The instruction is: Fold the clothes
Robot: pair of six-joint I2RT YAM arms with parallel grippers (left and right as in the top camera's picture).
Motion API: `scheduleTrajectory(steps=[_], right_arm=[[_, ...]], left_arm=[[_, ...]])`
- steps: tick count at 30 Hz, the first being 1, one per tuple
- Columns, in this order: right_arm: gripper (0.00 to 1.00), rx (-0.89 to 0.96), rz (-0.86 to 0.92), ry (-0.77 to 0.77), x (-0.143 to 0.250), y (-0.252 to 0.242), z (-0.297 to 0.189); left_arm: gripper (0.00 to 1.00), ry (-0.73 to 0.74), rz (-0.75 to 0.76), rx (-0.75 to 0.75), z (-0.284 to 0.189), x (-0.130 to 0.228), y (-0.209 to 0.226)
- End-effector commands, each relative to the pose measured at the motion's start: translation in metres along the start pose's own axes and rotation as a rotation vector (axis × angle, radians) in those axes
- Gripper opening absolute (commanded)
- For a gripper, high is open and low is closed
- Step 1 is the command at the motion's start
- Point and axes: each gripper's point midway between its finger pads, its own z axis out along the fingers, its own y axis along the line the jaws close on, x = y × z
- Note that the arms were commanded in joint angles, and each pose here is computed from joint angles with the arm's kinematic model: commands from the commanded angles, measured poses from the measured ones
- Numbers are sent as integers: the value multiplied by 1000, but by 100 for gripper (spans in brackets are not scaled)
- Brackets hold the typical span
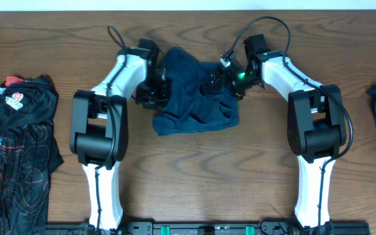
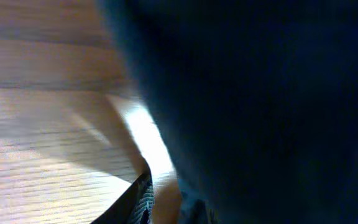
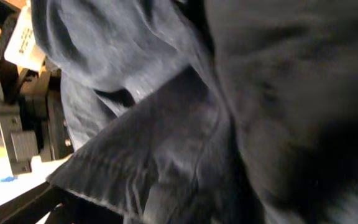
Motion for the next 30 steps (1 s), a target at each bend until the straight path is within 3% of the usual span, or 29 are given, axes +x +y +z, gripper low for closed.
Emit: scheduleTrajectory(steps=[1,13,17,30], right_arm=[[99,17,31,55,15,-8,24],[99,18,-1,56,16,1,34],[99,-172,-126,29,4,25,16],[99,-148,39,-24,-11,-3,-14]], left_arm=[[31,57,-1,-37,26,10,-2],[32,62,0,-37,26,12,-2],[32,61,1,-37,26,12,-2],[32,58,1,-37,27,11,-2]])
